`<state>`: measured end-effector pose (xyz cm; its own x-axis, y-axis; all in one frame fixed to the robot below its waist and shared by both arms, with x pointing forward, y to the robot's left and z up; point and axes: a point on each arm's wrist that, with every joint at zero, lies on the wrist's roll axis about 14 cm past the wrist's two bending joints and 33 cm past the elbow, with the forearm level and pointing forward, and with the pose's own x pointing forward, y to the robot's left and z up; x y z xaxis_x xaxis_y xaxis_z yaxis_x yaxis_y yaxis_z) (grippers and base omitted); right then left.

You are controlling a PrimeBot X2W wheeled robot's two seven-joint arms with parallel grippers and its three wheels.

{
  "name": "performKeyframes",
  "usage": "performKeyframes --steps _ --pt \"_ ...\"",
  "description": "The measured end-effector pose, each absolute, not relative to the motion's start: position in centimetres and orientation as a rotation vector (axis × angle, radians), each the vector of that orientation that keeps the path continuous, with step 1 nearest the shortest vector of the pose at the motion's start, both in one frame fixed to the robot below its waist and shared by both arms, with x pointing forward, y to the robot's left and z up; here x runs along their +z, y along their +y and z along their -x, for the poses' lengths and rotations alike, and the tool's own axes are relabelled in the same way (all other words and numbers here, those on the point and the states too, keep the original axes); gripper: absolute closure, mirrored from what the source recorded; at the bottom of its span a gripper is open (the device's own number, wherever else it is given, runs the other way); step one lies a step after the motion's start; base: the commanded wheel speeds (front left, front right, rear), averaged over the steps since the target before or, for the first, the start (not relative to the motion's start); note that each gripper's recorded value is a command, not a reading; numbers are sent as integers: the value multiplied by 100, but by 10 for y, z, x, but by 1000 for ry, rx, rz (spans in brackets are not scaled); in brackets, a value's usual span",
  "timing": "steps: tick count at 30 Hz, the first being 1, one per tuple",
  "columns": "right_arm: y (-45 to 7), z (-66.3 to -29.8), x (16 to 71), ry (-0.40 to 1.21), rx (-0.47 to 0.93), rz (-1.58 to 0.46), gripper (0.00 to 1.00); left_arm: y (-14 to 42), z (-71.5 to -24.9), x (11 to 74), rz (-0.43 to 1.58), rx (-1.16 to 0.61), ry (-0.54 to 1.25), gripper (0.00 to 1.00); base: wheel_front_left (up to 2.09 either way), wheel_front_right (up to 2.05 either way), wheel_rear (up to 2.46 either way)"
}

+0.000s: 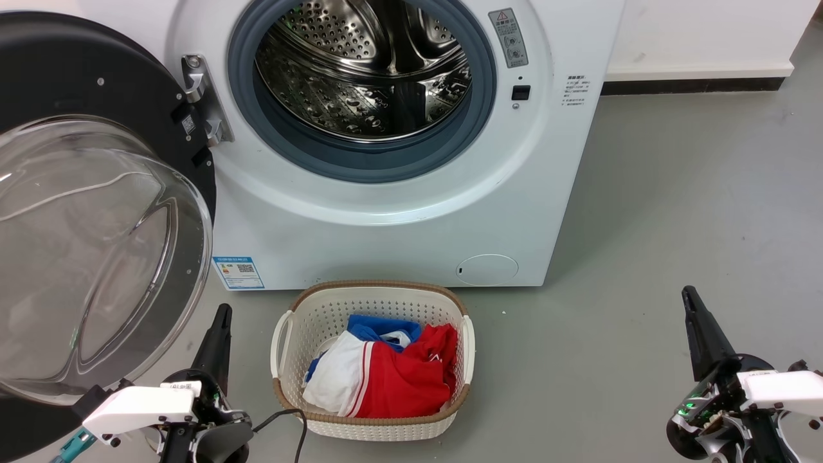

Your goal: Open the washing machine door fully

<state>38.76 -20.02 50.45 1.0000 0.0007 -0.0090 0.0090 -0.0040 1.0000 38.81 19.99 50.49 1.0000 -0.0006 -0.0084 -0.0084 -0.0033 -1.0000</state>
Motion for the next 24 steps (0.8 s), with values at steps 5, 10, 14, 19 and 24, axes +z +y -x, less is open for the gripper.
performKeyframes --steps 5,10,14,19,24 --pt "-200 -388 505 7 -7 -1575 100 200 -388 505 1574 6 7 100 0 0 0" --pt "-200 -388 505 7 -7 -1575 100 200 -388 505 1574 6 7 100 0 0 0" --pt "-200 -388 505 6 -7 -1575 100 200 -388 505 1574 6 7 100 0 0 0" --pt "-200 -388 505 8 -6 -1575 100 200 -388 505 1574 6 7 100 0 0 0" --pt "-200 -388 505 7 -6 -1575 100 200 -388 505 1574 6 7 100 0 0 0"
